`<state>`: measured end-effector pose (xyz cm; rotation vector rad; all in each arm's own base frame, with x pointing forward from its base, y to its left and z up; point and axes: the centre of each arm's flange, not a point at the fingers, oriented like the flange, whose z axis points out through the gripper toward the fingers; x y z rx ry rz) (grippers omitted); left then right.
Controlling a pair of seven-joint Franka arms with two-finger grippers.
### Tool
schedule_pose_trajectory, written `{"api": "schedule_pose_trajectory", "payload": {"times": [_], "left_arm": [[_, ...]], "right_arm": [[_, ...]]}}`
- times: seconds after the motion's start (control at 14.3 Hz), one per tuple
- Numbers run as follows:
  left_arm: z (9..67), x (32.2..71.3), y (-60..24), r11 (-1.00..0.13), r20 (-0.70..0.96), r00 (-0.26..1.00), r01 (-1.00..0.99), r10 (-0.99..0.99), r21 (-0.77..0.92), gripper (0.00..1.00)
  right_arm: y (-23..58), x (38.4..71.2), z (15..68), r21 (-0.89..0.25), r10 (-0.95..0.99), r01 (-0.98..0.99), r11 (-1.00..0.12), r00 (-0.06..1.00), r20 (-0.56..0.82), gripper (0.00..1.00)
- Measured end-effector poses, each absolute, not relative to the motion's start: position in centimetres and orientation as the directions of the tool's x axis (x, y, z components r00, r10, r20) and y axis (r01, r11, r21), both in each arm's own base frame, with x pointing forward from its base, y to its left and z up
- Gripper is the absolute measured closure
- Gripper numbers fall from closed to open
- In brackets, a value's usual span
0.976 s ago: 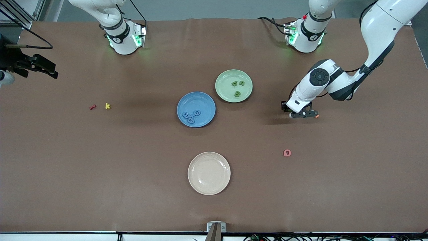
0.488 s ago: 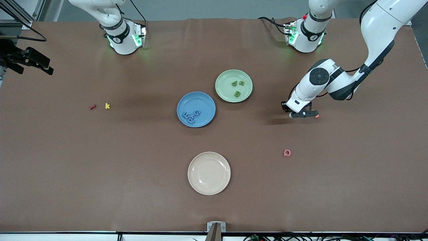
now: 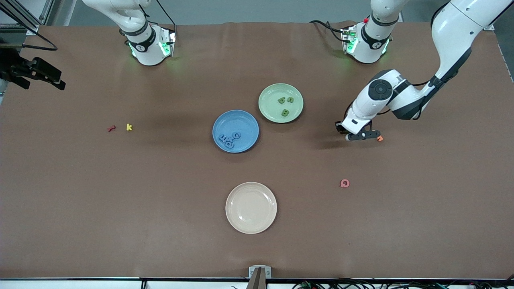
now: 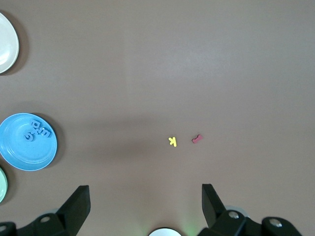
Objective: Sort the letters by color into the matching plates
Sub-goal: 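Carry the green N onto the green plate and open the left gripper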
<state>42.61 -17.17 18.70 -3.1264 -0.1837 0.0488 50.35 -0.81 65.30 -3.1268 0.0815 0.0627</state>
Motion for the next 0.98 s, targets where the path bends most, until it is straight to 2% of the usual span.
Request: {"api": "schedule_pose_trajectory", "payload": {"times": [0.42,0.7,0.98], "left_arm": [[22.9,39.1,-27.5,-0.986,-0.054,0.985,0.168,0.166,0.020,0.65],[25.0,34.2,-37.1,-0.982,-0.081,0.981,0.182,0.178,0.056,0.65],[25.2,30.3,-41.8,-0.984,-0.084,0.982,0.175,0.170,0.046,0.65]], "right_arm": [[-1.2,50.4,65.3,-0.015,-0.012,-0.013,-1.000,0.999,-0.033,0.00],[-1.2,50.5,65.4,-0.019,-0.010,-0.011,-1.000,1.000,-0.029,0.00],[-1.1,50.5,65.4,-0.034,-0.009,-0.010,-0.999,1.000,-0.029,0.00]]}}
